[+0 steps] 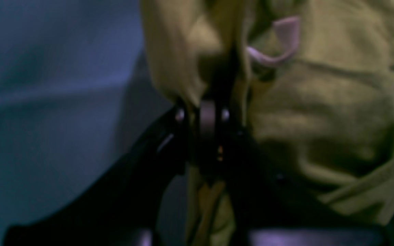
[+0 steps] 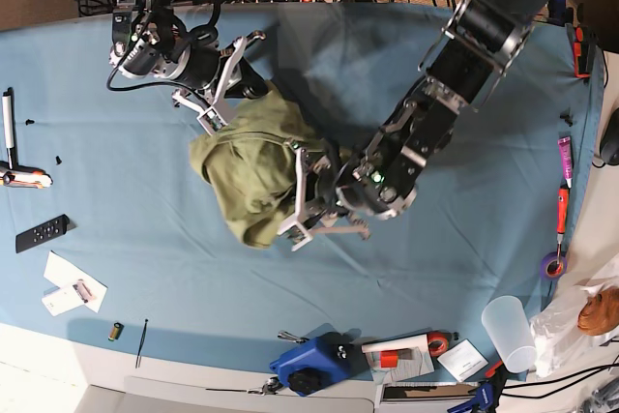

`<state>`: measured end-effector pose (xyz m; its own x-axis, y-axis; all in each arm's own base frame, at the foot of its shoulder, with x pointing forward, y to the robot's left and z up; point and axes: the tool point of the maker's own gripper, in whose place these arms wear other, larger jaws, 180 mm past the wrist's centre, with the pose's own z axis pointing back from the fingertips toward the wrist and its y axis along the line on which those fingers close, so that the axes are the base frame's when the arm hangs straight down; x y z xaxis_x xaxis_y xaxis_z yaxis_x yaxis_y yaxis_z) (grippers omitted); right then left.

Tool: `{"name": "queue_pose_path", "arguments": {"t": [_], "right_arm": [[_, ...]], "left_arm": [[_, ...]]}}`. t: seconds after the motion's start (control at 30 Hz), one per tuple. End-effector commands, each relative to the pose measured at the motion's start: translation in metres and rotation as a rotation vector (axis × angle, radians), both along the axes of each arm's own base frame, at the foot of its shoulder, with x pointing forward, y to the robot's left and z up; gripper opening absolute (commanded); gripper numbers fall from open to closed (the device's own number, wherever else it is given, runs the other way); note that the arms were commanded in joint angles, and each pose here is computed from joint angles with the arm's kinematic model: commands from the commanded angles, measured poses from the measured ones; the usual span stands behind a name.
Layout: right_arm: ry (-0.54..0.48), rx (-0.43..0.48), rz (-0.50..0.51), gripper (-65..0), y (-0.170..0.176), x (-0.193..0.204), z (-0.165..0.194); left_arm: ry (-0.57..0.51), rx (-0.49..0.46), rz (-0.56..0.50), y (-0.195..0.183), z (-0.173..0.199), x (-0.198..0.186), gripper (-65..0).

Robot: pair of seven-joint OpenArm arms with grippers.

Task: Layout the t-shirt on the table in an organized manner, then fold the t-shirt properly
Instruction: 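Press and tuck the bundle with both grippers to compact it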

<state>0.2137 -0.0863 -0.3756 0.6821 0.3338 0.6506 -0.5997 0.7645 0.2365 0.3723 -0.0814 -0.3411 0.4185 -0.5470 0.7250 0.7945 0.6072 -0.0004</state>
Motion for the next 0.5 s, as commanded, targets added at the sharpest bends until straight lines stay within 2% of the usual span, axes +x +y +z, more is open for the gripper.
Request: {"name": "queue_pose_path", "arguments": {"t": [0.0, 0.2, 0.33, 0.37, 0.47], "right_arm": [[-0.043, 0.024, 0.000, -65.0, 0.003, 0.007, 0.011], [-0.043, 0.025, 0.000, -65.0, 0.003, 0.007, 0.011], [-0.043, 0.024, 0.000, -65.0, 0.003, 0.007, 0.011], [-0.043, 0.024, 0.000, -65.0, 0.003, 0.007, 0.011], [-0.047, 0.027, -0.001, -65.0, 0.003, 0.007, 0.011]], "left_arm": [[-0.067, -0.041, -0.009, -0.009, 0.025, 0.013, -65.0], [-0.167, -0.086, -0.058, -0.028, 0.039, 0.015, -65.0], [-0.241, -0.067, -0.086, -0.034, 0.040, 0.017, -65.0], [-0.241, -0.068, -0.087, -0.035, 0.040, 0.017, -62.4], [-0.248, -0.083, -0.091, -0.041, 0.044, 0.016, -45.1]]}}
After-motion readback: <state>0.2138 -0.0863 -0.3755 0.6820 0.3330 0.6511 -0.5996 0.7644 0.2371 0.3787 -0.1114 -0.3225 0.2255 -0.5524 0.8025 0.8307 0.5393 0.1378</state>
